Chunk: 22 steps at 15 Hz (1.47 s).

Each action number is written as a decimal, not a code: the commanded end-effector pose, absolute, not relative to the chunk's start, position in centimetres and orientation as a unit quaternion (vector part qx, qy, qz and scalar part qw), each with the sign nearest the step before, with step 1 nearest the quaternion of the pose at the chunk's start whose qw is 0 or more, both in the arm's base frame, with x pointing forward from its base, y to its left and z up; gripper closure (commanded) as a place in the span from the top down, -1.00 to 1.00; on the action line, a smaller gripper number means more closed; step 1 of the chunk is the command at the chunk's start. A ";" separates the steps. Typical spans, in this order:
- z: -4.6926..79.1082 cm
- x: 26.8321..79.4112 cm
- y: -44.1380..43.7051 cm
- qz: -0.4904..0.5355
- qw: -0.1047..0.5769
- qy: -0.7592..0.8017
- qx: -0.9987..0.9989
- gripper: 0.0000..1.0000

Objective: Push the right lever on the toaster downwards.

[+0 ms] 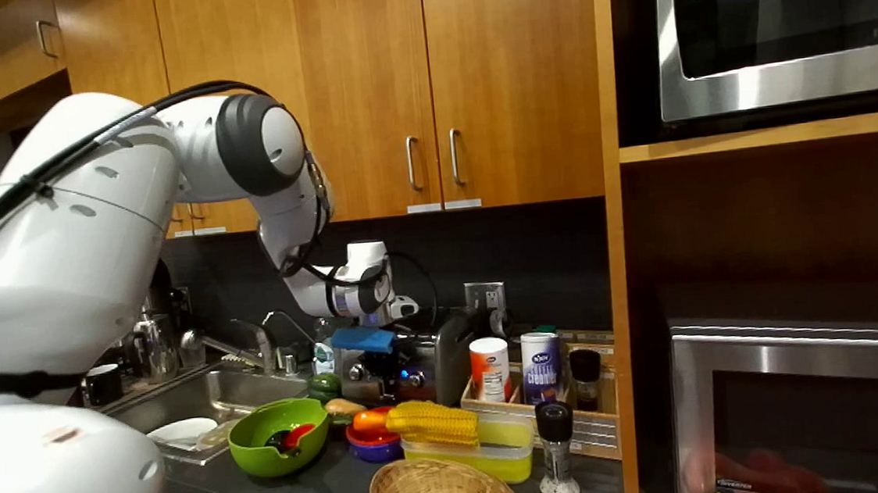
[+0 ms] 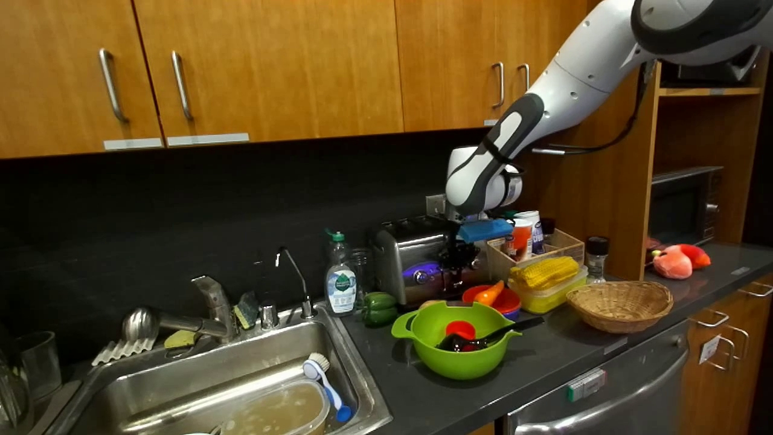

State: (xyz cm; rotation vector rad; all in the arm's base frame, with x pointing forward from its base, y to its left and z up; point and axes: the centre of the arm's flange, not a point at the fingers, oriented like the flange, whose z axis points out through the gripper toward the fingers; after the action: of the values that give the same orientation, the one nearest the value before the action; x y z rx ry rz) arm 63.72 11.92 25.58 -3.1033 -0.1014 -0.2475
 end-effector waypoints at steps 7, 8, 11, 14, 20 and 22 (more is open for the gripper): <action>23.8 58.6 12.3 -0.112 -0.011 -0.073 -0.991 -1.00; 24.1 58.4 12.4 -0.114 -0.011 -0.076 -0.991 -1.00; 25.0 57.1 13.2 -0.114 -0.007 -0.089 -0.989 -1.00; 25.3 55.2 14.5 -0.102 -0.008 -0.110 -0.989 -1.00; 29.1 52.5 17.2 -0.109 -0.049 -0.183 -0.976 -1.00; 30.7 52.1 17.3 -0.118 -0.070 -0.205 -0.969 -1.00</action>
State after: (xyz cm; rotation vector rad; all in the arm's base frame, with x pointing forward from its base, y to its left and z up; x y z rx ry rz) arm 54.04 17.20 27.68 -3.1510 -0.5809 -0.3493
